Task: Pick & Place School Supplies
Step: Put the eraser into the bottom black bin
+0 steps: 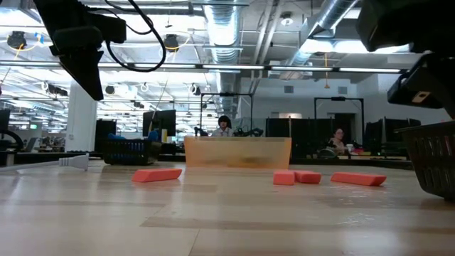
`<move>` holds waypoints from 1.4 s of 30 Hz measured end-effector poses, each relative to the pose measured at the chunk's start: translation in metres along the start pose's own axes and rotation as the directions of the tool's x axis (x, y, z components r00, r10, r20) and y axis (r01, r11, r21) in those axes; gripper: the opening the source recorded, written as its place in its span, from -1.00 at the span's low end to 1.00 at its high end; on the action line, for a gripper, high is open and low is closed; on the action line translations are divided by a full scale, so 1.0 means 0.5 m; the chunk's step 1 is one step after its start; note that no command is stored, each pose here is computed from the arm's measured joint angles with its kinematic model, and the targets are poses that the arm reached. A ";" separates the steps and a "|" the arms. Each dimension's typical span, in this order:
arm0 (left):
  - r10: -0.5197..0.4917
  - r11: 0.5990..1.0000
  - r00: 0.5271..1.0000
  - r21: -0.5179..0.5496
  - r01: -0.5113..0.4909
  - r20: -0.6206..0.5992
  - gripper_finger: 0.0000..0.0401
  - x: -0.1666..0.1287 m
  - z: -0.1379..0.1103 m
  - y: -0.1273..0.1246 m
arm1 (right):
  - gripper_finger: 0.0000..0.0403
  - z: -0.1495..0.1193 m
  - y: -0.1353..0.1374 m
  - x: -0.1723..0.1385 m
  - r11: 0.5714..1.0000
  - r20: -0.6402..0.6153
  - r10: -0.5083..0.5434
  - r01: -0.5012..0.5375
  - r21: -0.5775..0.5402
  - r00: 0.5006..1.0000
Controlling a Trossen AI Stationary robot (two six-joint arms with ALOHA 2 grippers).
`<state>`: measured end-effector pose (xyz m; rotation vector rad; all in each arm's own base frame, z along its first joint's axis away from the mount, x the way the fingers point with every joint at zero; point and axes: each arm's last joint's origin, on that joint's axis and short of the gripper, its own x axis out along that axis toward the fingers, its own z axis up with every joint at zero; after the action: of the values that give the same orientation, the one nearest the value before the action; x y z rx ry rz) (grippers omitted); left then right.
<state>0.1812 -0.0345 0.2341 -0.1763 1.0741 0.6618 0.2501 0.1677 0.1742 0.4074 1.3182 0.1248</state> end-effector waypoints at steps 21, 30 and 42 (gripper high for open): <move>-0.287 0.906 0.899 -0.212 0.367 0.331 -0.35 -0.021 0.072 -0.058 | -0.16 0.131 0.006 -0.257 0.992 0.643 0.034 -0.102 0.068 0.765; -0.432 0.763 0.659 -0.140 0.631 0.615 -0.35 -0.072 0.132 -0.086 | -0.39 0.260 -0.037 -0.345 0.963 0.963 0.127 -0.263 -0.062 0.237; -0.473 0.621 0.221 0.145 0.770 0.853 -0.35 -0.193 0.170 -0.027 | -0.44 0.330 -0.066 -0.380 0.946 0.974 0.219 -0.257 -0.196 0.063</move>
<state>0.2239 -0.0476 0.3554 -0.4983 -0.1595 0.0559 0.3547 0.0410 0.3676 0.5795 -0.1996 0.0689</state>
